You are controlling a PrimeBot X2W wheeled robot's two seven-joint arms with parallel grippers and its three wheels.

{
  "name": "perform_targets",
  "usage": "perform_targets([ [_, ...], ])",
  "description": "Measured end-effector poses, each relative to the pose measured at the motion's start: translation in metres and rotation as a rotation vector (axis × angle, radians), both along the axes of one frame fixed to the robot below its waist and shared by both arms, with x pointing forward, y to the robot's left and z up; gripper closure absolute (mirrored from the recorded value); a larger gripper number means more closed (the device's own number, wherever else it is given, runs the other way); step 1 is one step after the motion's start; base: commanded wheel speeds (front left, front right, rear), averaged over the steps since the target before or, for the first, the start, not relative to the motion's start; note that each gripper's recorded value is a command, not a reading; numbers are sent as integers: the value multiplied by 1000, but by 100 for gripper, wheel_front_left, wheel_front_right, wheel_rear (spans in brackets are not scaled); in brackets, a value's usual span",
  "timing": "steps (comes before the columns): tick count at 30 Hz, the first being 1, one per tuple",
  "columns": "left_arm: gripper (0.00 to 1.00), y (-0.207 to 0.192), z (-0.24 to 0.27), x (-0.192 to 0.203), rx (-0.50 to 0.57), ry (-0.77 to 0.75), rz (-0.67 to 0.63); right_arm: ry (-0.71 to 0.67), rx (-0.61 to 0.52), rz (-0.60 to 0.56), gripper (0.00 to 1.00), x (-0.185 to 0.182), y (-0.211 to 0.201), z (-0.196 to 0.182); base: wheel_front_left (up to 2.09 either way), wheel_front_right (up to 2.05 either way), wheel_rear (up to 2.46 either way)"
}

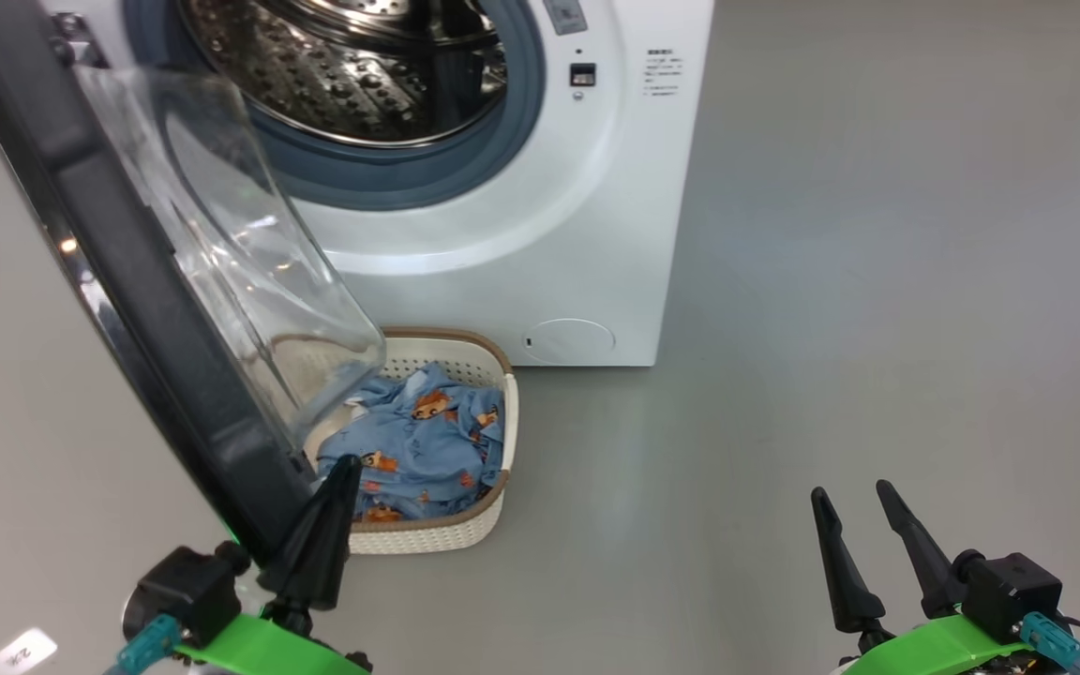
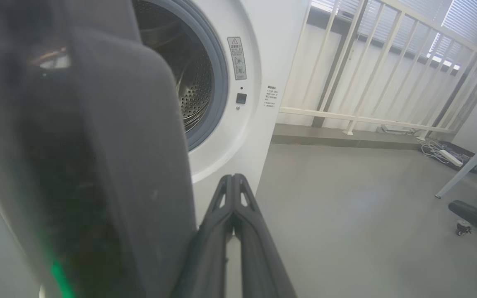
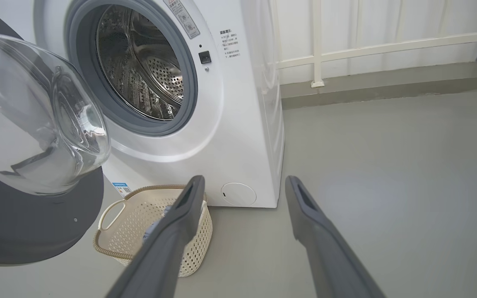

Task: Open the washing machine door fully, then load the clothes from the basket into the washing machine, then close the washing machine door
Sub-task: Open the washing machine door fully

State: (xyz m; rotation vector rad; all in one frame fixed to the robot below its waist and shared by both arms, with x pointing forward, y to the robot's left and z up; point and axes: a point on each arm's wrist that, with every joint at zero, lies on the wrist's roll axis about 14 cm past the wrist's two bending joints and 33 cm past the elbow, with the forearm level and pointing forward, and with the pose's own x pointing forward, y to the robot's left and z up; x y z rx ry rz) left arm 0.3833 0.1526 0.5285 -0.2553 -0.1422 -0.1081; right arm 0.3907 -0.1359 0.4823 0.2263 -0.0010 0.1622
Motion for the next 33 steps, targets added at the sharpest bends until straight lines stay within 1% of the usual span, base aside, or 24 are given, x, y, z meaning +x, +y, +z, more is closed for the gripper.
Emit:
perform_targets([
  [11, 100, 30, -12, -20, 4, 40, 103, -6, 6, 71, 0, 7, 25, 2, 0, 0, 0],
  [19, 100, 72, -21, -39, 3, 73, 254, -16, 8, 111, 0, 10, 39, 5, 0, 0, 0],
  [20, 100, 83, -22, -44, 1, 77, 291, -16, 10, 117, 0, 9, 41, 5, 0, 0, 0],
  [33, 100, 146, -31, -66, -11, 111, 518, 0, 11, 119, 0, 5, 41, 0, 0, 0, 0],
])
